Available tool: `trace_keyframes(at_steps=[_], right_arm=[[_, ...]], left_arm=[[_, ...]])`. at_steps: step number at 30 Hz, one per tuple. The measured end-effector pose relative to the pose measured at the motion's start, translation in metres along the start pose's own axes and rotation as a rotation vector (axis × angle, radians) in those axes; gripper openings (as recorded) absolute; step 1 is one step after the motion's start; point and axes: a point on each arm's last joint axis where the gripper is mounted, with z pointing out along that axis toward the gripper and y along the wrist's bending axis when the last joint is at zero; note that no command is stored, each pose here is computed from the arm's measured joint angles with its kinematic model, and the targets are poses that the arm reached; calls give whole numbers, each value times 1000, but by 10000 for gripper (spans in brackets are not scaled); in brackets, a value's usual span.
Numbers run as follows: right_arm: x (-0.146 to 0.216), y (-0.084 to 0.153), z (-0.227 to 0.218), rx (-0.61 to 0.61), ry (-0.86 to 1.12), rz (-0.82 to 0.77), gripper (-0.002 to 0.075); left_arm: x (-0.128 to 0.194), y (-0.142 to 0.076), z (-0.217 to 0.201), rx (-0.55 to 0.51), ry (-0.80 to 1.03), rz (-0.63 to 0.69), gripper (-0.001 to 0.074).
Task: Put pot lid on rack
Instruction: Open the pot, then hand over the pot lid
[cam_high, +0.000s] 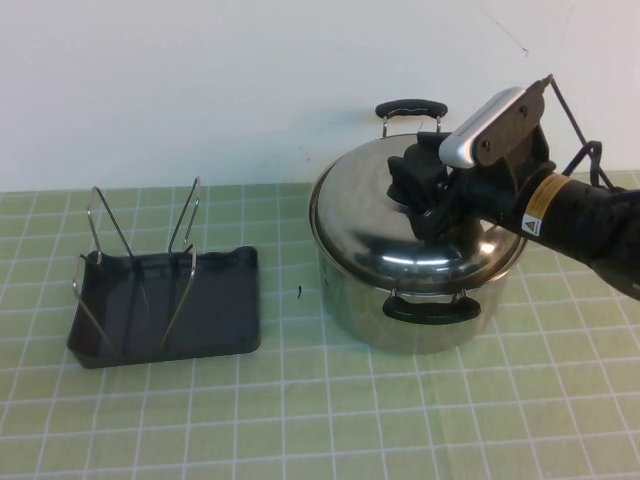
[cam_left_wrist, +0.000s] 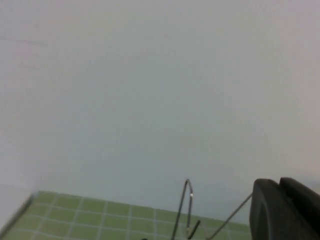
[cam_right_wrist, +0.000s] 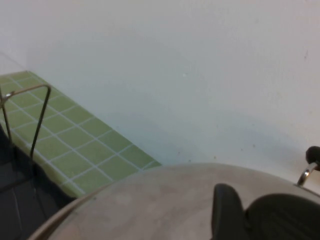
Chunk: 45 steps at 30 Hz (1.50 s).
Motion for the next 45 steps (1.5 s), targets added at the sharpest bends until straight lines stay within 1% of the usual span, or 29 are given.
trace_keyframes(at_steps=[4,6,7,8,9,10,12,13,15,17,18,21,24,27,30,32,34,35,36,38,40,42,43,45], right_arm=[[-3,1,-1,-16,-14,-12,342],[-10,2,-5,-24,-21,-37,342],[-16,2,-7,-26,-35,-49,342],[-26,2,-11,-25,-56,-65,342],[-37,2,-17,-20,-82,-80,342],[-50,2,-23,-22,-116,-104,342],[-76,5,-38,-32,-189,-153,342],[-87,8,-44,-42,-222,-171,342],[-113,17,-57,-77,-289,-182,342],[-133,32,-66,-138,-336,-176,342],[-141,43,-69,-182,-354,-171,342],[-160,80,-73,-329,-396,-165,342],[-170,122,-75,-469,-422,-162,342],[-172,154,-76,-566,-429,-154,342],[-169,177,-74,-622,-414,-139,342],[-165,186,-71,-649,-403,-127,342],[-161,194,-68,-676,-391,-117,342],[-158,198,-67,-695,-390,-113,342],[-156,202,-65,-711,-391,-109,342],[-152,207,-63,-743,-396,-97,342],[-149,210,-60,-765,-405,-71,342],[-149,211,-58,-770,-416,-47,342],[-148,211,-58,-772,-418,-40,342],[-148,212,-57,-782,-421,-25,342]], left_arm=[[1,0,0,-1,4,-253,-3],[1,0,0,-2,5,-433,-1],[1,0,0,-1,3,-510,6],[0,0,0,3,-4,-623,24],[-1,0,0,11,-13,-688,53],[-2,-1,0,20,-21,-770,88],[-5,-3,0,62,-50,-902,218],[-7,-4,-1,88,-62,-947,285],[-12,-9,-2,174,-86,-1039,453],[-16,-16,-3,274,-82,-1083,563],[-17,-19,-4,316,-66,-1122,598],[-18,-32,-8,459,23,-1159,631],[-16,-43,-13,563,122,-1166,631],[-15,-49,-17,628,180,-1170,631],[-16,-52,-19,662,196,-1182,631],[-16,-52,-19,669,199,-1185,630],[-16,-52,-19,671,203,-1187,615],[-16,-53,-19,670,206,-1180,594],[-15,-53,-19,672,210,-1171,561],[-14,-54,-20,674,218,-1157,462],[-14,-54,-20,676,224,-1145,338],[-14,-55,-21,692,232,-1139,180],[-14,-57,-22,712,236,-1136,125],[-15,-58,-23,733,238,-1134,113]])
